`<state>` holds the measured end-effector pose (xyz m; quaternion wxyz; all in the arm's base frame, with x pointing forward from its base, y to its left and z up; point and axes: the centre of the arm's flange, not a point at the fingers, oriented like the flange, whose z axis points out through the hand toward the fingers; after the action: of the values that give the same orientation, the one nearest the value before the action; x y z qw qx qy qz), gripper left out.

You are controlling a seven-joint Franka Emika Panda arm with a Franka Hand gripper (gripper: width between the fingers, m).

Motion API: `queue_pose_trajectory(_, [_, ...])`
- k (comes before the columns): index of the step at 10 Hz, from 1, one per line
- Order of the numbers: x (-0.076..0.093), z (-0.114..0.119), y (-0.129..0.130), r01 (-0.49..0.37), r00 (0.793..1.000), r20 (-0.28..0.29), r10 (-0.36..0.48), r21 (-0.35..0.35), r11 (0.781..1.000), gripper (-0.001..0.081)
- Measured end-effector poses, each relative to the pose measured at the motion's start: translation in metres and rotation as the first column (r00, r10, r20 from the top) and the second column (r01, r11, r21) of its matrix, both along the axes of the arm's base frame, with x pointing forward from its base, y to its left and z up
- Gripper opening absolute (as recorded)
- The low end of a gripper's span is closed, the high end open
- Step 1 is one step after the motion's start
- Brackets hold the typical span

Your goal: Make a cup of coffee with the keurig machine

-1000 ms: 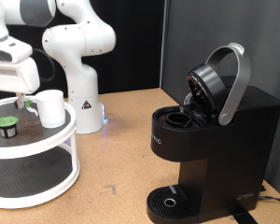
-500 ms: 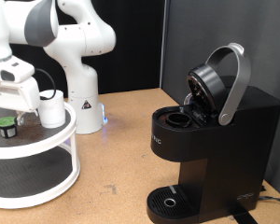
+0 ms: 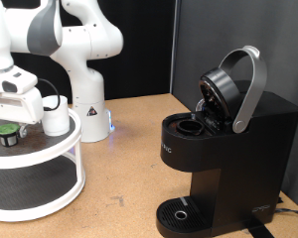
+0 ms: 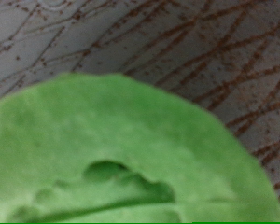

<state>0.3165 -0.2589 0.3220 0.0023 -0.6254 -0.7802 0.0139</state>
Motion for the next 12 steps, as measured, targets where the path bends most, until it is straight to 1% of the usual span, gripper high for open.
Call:
queue_pose_trajectory(2, [-0.002, -0.001, -0.003, -0.014, 1.0, 0.007, 0.014, 0.022, 1.0, 0.0807])
queue_pose_trajectory(3, [-0.003, -0.001, -0.004, -0.019, 1.0, 0.011, 0.019, 0.03, 0.999, 0.0687])
queue_pose_trajectory(4, [-0.003, 0.0, -0.005, -0.02, 1.0, 0.015, 0.019, 0.036, 0.999, 0.0504])
queue_pose_trajectory(5, [-0.002, 0.001, -0.005, -0.015, 1.0, 0.019, 0.014, 0.038, 0.999, 0.0504])
queue_pose_trajectory(6, [-0.002, 0.002, -0.006, -0.009, 1.0, 0.023, 0.008, 0.041, 0.999, 0.0458])
queue_pose_trajectory(8, [0.0, 0.008, -0.01, 0.01, 0.999, 0.031, -0.012, 0.05, 0.999, 0.0458])
queue_pose_trajectory(9, [0.001, 0.016, -0.013, 0.023, 0.999, 0.036, -0.025, 0.062, 0.998, 0.0458])
queue_pose_trajectory(12, [0.001, 0.053, -0.024, 0.04, 0.997, 0.057, -0.046, 0.105, 0.994, 0.0458])
